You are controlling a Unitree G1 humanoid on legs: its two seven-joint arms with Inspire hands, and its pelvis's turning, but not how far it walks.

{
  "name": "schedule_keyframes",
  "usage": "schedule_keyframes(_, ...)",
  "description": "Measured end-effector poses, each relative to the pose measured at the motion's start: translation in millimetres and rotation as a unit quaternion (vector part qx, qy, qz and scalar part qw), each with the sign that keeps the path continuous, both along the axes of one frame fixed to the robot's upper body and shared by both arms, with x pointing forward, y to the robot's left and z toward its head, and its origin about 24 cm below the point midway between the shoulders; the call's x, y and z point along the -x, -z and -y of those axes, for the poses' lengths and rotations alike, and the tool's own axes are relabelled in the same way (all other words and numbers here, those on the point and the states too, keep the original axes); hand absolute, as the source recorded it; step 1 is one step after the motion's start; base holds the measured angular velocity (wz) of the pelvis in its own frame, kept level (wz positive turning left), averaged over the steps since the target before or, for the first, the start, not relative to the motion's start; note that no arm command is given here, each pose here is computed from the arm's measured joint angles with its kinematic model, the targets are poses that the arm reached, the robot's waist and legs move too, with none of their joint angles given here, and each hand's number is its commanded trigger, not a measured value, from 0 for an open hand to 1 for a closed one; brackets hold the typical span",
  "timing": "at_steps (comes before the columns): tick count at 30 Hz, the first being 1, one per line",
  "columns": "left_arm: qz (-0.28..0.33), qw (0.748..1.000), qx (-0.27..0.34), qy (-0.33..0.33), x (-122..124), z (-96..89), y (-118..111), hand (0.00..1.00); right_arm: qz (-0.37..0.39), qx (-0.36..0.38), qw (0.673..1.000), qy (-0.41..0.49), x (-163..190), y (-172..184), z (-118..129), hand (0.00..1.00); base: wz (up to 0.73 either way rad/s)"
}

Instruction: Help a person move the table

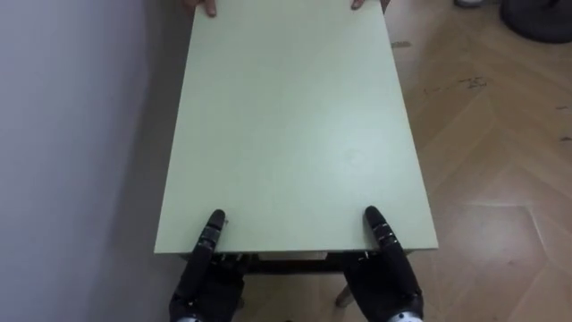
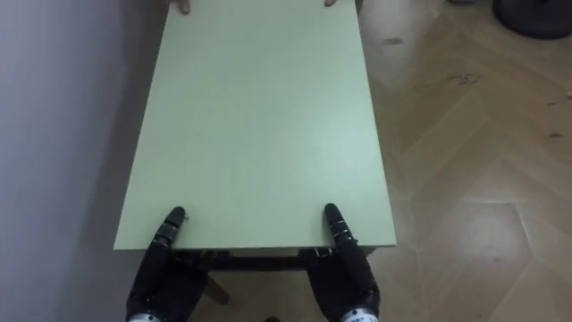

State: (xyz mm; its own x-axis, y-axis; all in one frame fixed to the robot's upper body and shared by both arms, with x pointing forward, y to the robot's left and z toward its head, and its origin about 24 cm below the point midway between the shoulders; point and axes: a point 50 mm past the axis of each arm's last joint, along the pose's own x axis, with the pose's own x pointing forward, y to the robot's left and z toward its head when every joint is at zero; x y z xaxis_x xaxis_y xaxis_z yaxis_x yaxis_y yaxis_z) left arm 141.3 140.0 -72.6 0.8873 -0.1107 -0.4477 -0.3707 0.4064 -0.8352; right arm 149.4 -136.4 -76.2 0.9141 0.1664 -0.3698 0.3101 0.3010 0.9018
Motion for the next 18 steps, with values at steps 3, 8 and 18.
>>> schedule_keyframes(3, -0.001, 1.0, 0.001, -0.004, -0.1, -0.7, 4.6, 1.0, -0.002, 0.003, 1.0, -0.005, -0.3, 2.0, -1.1, 1.0, -0.03)
schedule_keyframes(8, -0.001, 1.0, -0.004, -0.001, -2.4, -2.5, 11.4, 1.0, -0.005, 0.007, 1.0, -0.013, 0.8, 7.0, -1.0, 1.0, -0.02)
schedule_keyframes(18, 0.008, 0.999, -0.031, 0.017, -4.1, -9.4, 23.3, 0.0, -0.001, 0.013, 0.999, -0.03, -9.9, 13.7, -2.3, 0.22, -0.05)
